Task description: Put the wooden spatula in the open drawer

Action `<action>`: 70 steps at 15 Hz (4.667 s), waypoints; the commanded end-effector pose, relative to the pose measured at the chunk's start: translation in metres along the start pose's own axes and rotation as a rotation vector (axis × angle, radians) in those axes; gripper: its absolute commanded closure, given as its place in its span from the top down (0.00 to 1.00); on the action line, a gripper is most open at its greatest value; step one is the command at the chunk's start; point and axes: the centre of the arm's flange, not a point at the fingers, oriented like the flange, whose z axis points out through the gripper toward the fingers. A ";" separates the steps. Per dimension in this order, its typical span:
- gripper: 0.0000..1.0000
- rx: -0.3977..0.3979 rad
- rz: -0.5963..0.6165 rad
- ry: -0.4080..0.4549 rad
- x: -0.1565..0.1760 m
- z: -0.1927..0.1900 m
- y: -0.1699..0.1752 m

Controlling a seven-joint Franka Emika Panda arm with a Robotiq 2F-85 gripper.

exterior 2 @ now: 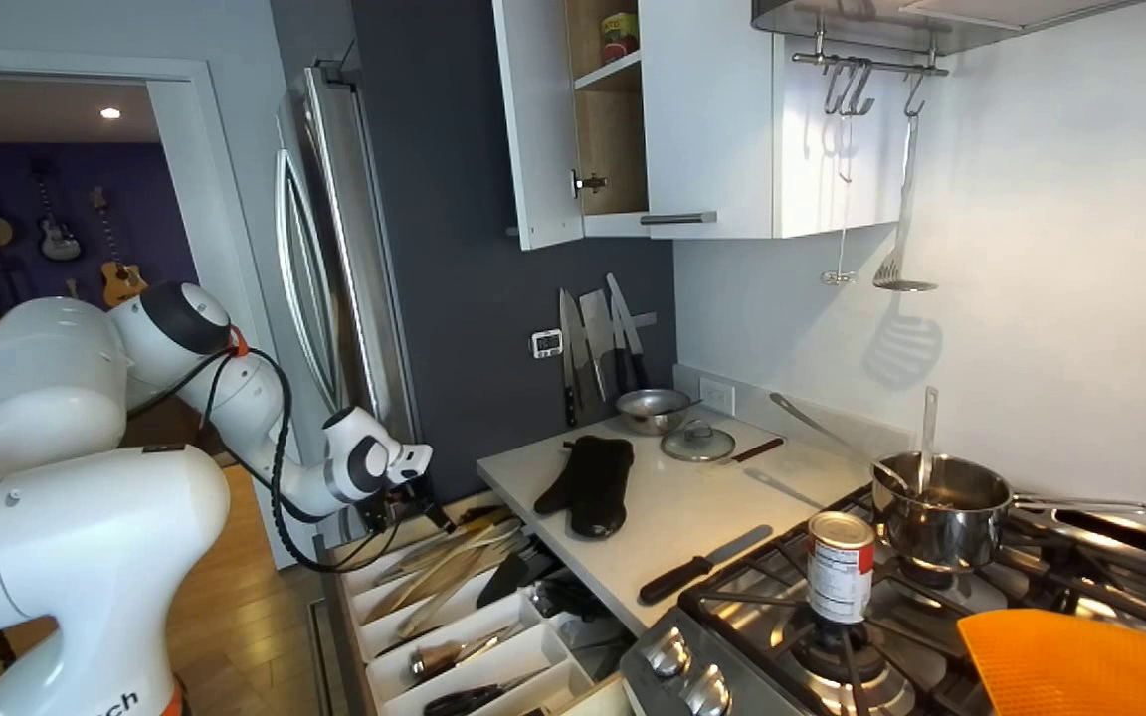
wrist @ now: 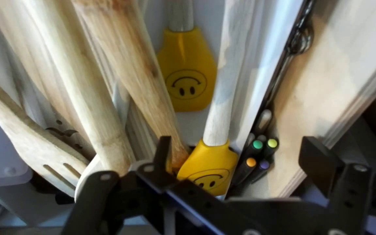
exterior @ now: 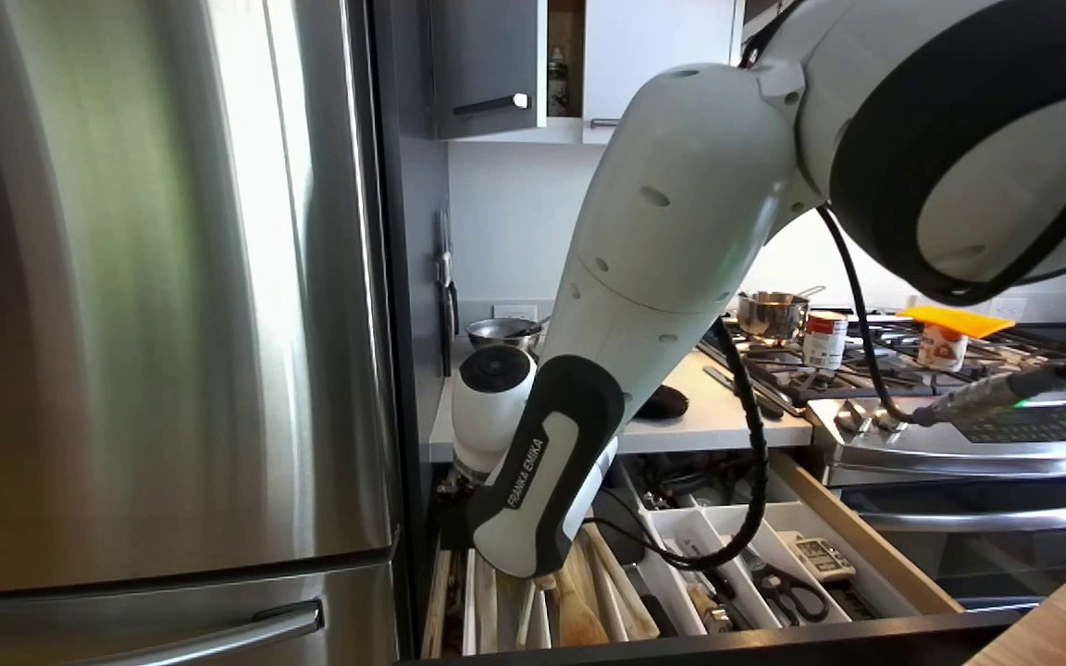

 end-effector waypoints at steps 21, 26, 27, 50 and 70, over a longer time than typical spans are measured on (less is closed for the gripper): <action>0.50 0.067 -0.219 -0.189 -0.017 -0.007 0.069; 0.59 0.073 -0.253 -0.223 -0.020 -0.016 0.058; 0.60 0.076 -0.257 -0.229 -0.021 -0.019 0.056; 0.08 0.059 -0.203 -0.373 -0.038 -0.015 0.056; 0.07 -0.028 -0.181 -0.306 -0.035 -0.091 0.072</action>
